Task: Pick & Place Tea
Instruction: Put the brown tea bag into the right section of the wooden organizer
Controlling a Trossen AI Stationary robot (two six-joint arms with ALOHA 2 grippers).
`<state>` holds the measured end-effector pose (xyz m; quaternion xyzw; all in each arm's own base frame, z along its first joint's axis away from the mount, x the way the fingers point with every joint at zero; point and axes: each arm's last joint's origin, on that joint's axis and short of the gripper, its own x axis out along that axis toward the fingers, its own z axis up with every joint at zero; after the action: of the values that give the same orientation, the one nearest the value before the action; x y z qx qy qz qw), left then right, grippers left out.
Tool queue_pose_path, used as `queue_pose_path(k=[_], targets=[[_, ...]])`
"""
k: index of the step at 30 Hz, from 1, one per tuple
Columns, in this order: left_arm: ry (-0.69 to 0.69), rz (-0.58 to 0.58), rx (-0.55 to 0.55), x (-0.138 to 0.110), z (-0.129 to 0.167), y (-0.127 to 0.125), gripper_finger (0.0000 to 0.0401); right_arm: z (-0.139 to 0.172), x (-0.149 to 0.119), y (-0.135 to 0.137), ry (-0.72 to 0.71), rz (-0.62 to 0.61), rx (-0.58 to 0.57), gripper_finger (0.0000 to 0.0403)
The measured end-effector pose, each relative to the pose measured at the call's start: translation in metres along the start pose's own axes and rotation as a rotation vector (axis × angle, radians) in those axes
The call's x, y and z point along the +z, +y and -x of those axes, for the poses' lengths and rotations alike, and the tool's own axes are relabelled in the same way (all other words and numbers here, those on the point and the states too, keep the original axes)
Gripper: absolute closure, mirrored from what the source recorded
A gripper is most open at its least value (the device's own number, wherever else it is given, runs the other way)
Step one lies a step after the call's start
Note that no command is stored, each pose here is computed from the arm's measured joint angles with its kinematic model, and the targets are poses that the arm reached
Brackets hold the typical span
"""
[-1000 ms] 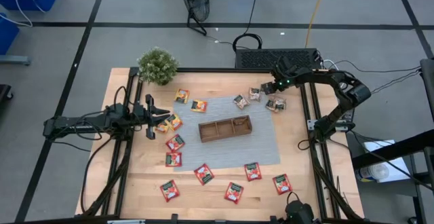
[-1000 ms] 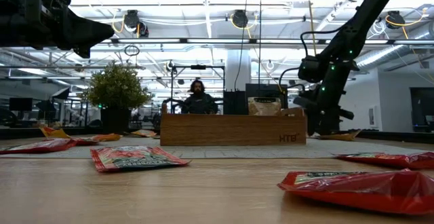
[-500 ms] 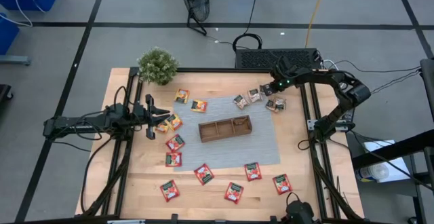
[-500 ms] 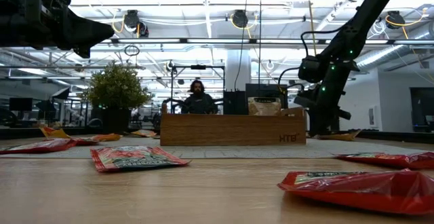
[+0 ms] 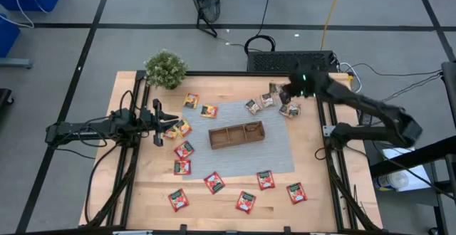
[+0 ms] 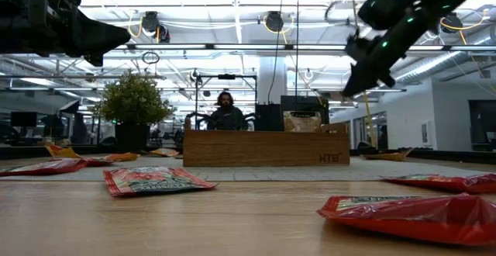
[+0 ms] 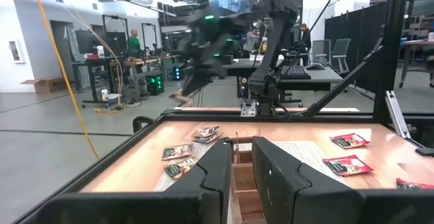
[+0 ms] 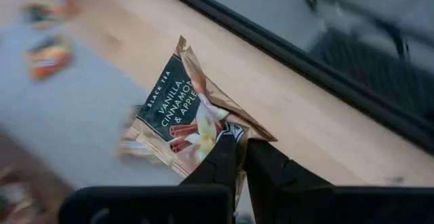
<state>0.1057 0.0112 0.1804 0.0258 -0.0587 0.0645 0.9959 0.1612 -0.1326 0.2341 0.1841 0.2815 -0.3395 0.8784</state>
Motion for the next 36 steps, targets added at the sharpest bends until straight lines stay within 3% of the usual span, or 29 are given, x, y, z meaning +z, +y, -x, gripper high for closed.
queue_pose_path(k=[5,12,23,30,36], targets=[[0.001,0.000,0.000,0.000,0.000,0.000,0.0334,0.018,-0.032,0.035,-0.268,0.070,0.071,0.0397],[-0.006,0.000,0.001,0.001,0.000,0.000,0.0334,0.014,-0.071,0.059,-0.497,0.158,0.125,0.0397],[-0.156,0.032,0.002,0.015,0.001,0.001,0.0334,0.015,-0.090,0.078,-0.521,0.300,0.172,0.0395],[-0.114,0.105,-0.062,0.011,-0.003,-0.002,0.0334,0.023,-0.089,0.087,-0.583,0.347,0.230,0.0394],[-0.158,0.257,0.051,0.014,-0.011,0.002,0.0334,0.024,-0.091,0.089,-0.578,0.353,0.241,0.0393]])
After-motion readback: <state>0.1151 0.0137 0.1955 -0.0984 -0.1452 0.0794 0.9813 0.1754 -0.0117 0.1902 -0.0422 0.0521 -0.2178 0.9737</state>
